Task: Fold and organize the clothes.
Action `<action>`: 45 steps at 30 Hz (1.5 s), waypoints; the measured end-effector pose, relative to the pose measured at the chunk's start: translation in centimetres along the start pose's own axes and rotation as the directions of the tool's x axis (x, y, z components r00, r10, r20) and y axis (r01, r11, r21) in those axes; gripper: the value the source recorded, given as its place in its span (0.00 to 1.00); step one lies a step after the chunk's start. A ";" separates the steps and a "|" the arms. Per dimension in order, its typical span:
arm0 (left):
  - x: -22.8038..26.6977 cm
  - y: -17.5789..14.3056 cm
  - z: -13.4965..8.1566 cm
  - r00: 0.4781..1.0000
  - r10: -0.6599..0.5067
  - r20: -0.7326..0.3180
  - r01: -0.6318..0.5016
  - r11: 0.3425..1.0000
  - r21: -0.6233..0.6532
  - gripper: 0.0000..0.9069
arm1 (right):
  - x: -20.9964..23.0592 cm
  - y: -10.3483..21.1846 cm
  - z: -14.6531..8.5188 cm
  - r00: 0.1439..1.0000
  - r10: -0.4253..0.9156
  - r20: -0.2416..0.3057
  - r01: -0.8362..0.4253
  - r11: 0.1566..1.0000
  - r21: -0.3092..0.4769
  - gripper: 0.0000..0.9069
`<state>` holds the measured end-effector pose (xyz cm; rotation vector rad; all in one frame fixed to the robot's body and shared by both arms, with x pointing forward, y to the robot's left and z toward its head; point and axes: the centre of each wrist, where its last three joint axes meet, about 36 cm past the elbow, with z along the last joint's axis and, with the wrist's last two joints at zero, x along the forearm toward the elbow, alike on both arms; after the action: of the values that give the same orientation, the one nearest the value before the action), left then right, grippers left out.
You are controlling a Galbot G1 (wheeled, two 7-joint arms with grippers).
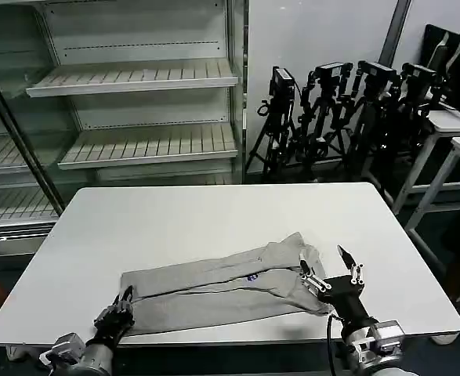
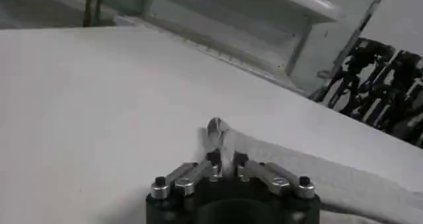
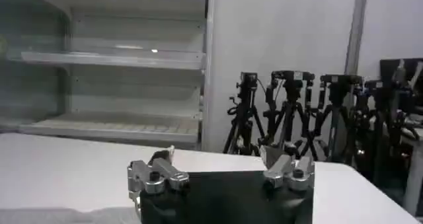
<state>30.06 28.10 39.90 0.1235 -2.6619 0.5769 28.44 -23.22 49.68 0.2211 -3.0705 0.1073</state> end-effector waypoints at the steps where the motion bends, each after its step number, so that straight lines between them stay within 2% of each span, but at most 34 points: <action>1: 0.1 0.1 -0.2 1.000 0.003 0.000 -0.003 1.000 0.010 0.03 | 0.0 0.0 0.0 1.000 0.001 0.000 -0.001 1.000 0.000 1.00; 11: 1.2 3.2 -3.3 1.000 -0.005 0.004 0.005 0.993 0.114 0.02 | -0.1 -0.2 0.0 1.000 0.008 0.003 -0.008 1.000 -0.005 1.00; 17: 1.9 6.5 -6.6 0.999 -0.038 0.040 0.031 0.988 0.154 0.03 | -0.4 -0.2 0.1 1.000 0.005 0.002 -0.005 1.000 -0.008 1.00; 21: 2.6 8.6 -9.7 0.996 -0.057 0.073 0.043 0.984 0.174 0.02 | -0.6 -0.4 0.2 1.000 0.006 0.000 -0.006 1.000 -0.008 1.00; 26: 3.7 9.8 -12.8 0.994 -0.038 0.103 0.013 0.972 0.235 0.03 | -0.5 -0.6 0.3 1.000 0.011 -0.005 -0.011 1.000 -0.004 1.00; 30: 4.5 9.0 -14.3 0.992 0.028 0.119 -0.063 0.951 0.304 0.02 | -0.4 -0.6 0.4 1.000 0.014 -0.011 -0.015 1.000 -0.004 1.00; 34: 4.8 7.2 -14.8 0.985 0.107 0.138 -0.152 0.917 0.369 0.02 | -0.3 -0.6 0.6 1.000 0.019 -0.020 -0.019 1.000 -0.001 1.00; 45: 2.9 1.3 -12.7 0.943 0.297 0.152 -0.333 0.795 0.507 0.03 | -0.3 -1.4 1.4 0.999 0.035 -0.041 -0.035 0.999 0.014 1.00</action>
<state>31.92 34.53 51.13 -0.1579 -2.5219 1.4335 28.83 -24.63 48.38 0.1640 -3.0344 0.1325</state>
